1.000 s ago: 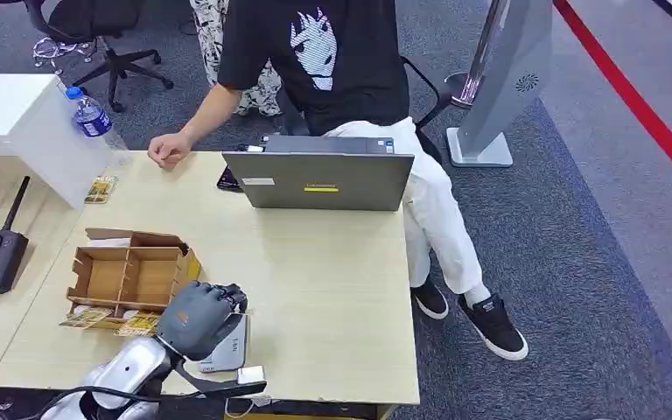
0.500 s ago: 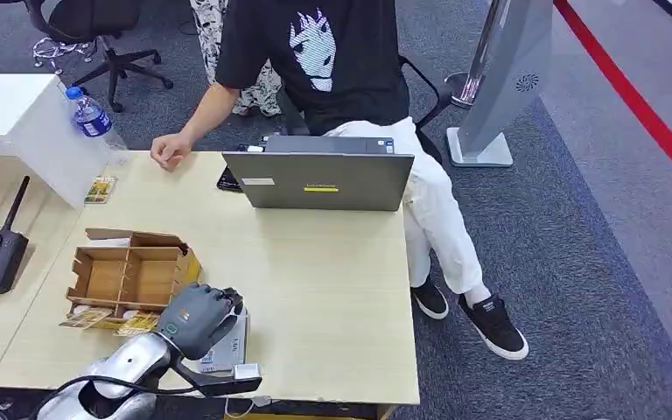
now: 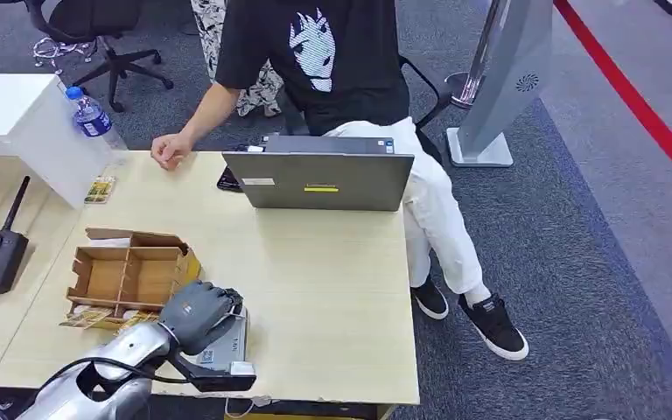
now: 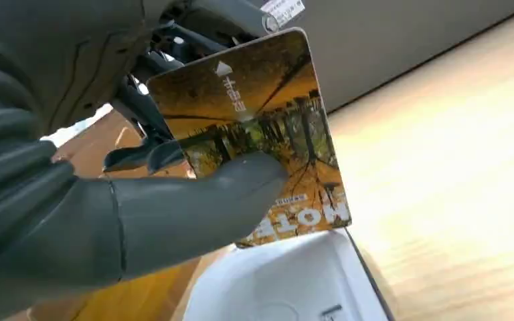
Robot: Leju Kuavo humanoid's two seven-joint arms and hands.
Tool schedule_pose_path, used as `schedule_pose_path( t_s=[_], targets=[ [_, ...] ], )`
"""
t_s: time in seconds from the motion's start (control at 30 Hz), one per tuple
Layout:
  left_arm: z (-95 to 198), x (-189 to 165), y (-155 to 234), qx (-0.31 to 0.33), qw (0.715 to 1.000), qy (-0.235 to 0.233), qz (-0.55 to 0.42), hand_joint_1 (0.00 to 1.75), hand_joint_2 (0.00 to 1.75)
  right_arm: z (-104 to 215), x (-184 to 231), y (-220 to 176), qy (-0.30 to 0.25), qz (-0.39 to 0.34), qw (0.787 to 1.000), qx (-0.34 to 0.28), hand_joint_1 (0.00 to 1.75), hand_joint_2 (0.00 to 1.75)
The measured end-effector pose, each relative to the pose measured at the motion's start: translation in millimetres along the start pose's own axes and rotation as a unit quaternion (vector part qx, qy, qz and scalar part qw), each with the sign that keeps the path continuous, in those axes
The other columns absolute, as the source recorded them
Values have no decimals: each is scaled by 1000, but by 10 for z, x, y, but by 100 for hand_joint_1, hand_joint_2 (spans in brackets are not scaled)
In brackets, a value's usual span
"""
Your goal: Pass the card to the sensor for recognition and then transmit it.
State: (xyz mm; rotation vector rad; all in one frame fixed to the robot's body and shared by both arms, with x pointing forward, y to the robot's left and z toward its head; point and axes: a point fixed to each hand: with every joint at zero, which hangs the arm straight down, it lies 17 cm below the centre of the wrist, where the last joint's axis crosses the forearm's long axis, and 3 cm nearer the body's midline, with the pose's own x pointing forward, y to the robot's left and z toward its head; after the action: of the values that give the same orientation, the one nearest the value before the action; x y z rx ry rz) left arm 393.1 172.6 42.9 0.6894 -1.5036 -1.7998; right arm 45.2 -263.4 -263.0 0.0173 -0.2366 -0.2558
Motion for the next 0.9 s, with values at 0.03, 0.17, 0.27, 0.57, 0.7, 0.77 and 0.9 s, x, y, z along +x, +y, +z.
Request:
schedule_pose_path(
  t_s=[0.03,0.17,0.27,0.57,0.7,0.77,0.9],
  targets=[
    [-6,-7,23,3,1000,-2,-4,175,175,-3,-2,1,1,2,1000,1,0,175],
    [-69,-58,278,46,999,0,-27,175,175,-10,-7,18,1,1,1000,4,0,175],
    [-119,-63,557,96,994,9,-45,175,175,-10,-9,34,1,0,1000,7,0,175],
    [-43,-211,1615,271,959,66,-45,175,175,-13,83,-8,-25,-7,1000,-6,0,175],
    [84,-538,1926,310,944,105,-32,175,175,-19,97,-13,-26,-4,1000,-10,0,175],
    [133,-675,2035,322,939,117,-30,175,175,-26,102,-5,-26,-3,1000,-11,0,175],
    [217,-884,2207,337,931,135,-36,175,175,-38,120,7,-27,-4,1000,-10,0,175]
  ],
)
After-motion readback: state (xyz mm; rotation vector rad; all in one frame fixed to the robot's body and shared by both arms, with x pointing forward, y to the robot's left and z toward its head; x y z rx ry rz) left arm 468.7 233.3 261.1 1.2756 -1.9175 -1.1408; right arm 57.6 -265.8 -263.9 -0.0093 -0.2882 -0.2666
